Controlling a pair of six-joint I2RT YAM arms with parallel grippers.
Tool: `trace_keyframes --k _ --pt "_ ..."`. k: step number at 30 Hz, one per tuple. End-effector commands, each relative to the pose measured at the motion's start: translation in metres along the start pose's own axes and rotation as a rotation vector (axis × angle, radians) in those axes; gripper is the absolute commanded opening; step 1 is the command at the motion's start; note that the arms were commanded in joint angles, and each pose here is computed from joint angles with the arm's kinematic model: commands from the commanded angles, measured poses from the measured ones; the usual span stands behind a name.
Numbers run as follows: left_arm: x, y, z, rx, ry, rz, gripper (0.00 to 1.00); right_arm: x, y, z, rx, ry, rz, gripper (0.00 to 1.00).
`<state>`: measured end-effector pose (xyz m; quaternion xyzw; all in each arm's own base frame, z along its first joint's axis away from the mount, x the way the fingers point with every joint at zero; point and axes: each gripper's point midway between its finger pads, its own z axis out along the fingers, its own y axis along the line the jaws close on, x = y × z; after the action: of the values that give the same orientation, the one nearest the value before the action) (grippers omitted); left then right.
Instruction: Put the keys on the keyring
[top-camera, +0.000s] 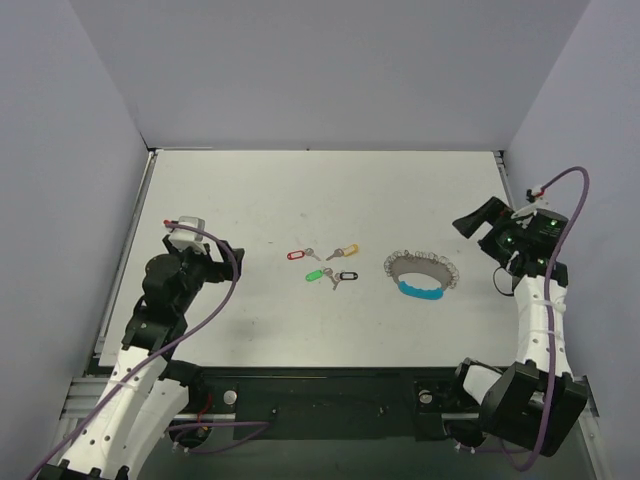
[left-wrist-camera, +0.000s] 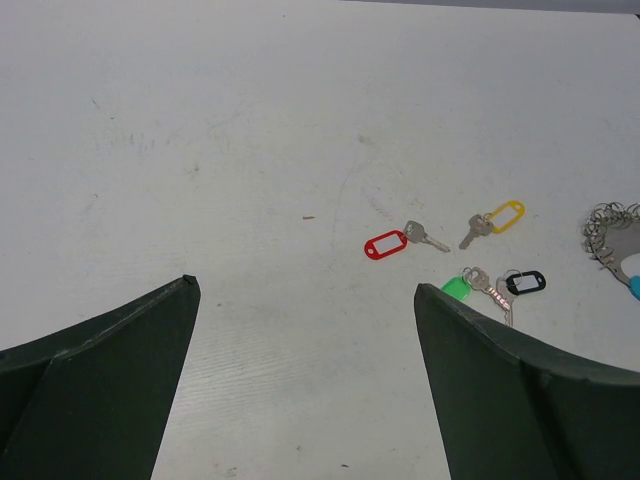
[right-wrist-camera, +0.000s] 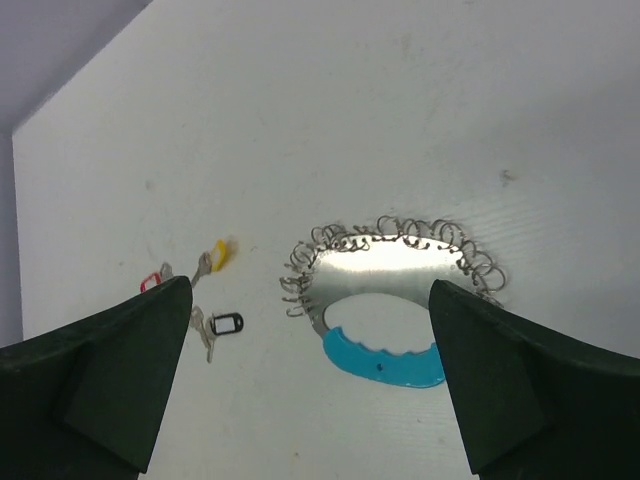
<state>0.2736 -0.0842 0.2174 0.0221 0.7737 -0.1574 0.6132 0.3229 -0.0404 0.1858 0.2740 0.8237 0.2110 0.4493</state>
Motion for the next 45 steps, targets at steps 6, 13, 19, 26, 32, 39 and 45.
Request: trace_keyframes --k 6,13,19,26,32,39,45 --pt "-0.02 -0.023 0.001 0.09 -0.035 0.006 1.0 0.138 0.077 -0.034 -0.519 0.389 -0.951 1.0" --pt "-0.013 -0.025 0.005 0.101 -0.005 0.012 1.0 0.185 0.082 -0.034 -0.578 0.661 -1.321 1.0" --pt "-0.01 -0.021 0.009 0.084 0.009 0.018 1.0 0.194 0.124 -0.007 -0.505 0.752 -1.213 0.99" --pt "-0.008 -0.02 0.012 0.086 0.023 0.022 1.0 0.211 0.136 0.052 -0.268 0.898 -0.838 0.78" --pt "-0.007 -0.019 0.014 0.084 0.029 0.025 1.0 0.222 0.129 0.087 -0.184 0.953 -0.692 0.6" --pt "-0.008 -0.019 0.015 0.088 0.028 0.027 1.0 0.228 0.132 0.112 -0.159 0.954 -0.61 0.55" --pt "-0.008 -0.019 0.015 0.086 0.027 0.028 1.0 0.232 0.136 0.137 -0.136 0.952 -0.542 0.5"
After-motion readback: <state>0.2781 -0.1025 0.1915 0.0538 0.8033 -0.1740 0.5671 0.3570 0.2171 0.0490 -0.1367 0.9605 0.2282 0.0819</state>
